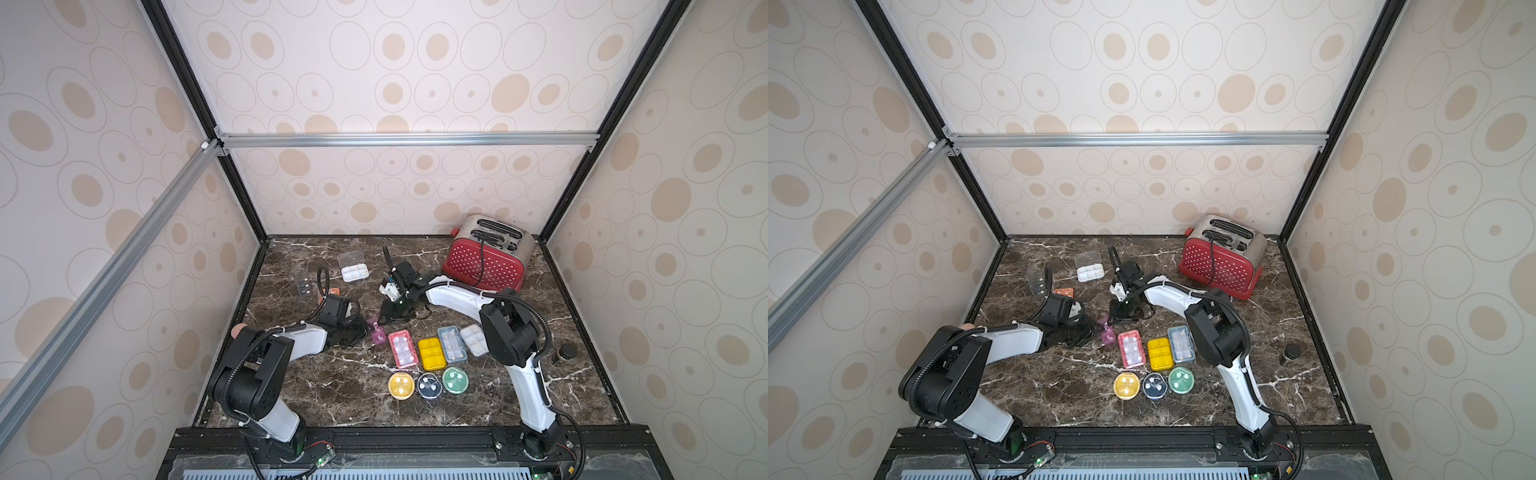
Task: Close pillboxes
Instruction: Close the lid on the pillbox.
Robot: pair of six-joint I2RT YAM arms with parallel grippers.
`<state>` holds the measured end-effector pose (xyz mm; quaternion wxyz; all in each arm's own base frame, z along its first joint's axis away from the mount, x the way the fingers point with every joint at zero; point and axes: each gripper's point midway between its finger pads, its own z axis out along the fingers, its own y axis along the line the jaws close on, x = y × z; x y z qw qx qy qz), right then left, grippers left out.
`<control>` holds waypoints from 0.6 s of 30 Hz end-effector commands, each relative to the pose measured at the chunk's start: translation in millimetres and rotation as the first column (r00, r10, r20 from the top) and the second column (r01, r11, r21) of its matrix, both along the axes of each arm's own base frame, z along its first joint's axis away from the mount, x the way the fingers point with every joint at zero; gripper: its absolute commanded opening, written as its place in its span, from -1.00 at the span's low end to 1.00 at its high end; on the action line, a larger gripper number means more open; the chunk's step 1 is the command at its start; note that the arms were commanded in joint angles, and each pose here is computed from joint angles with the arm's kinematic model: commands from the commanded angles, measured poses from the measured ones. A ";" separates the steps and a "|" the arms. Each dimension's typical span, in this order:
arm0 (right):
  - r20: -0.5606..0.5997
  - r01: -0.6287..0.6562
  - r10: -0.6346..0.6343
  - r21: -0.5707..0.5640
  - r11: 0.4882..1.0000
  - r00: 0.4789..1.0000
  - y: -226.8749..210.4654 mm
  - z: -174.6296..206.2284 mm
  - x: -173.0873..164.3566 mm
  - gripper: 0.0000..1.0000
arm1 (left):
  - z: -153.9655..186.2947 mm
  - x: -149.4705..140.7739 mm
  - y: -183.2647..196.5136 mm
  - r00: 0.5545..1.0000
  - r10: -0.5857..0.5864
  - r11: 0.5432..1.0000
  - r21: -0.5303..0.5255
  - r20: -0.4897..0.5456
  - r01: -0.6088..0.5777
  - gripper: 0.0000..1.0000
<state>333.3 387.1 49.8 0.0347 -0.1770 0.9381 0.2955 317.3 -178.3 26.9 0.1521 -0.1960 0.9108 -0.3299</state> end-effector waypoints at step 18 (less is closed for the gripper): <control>-0.056 -0.017 0.015 -0.050 0.999 0.998 3.8 -33.8 -13.0 -0.34 | -36.3 -12.0 6.6 0.997 0.014 1.000 0.025 -0.077 -0.012 -0.63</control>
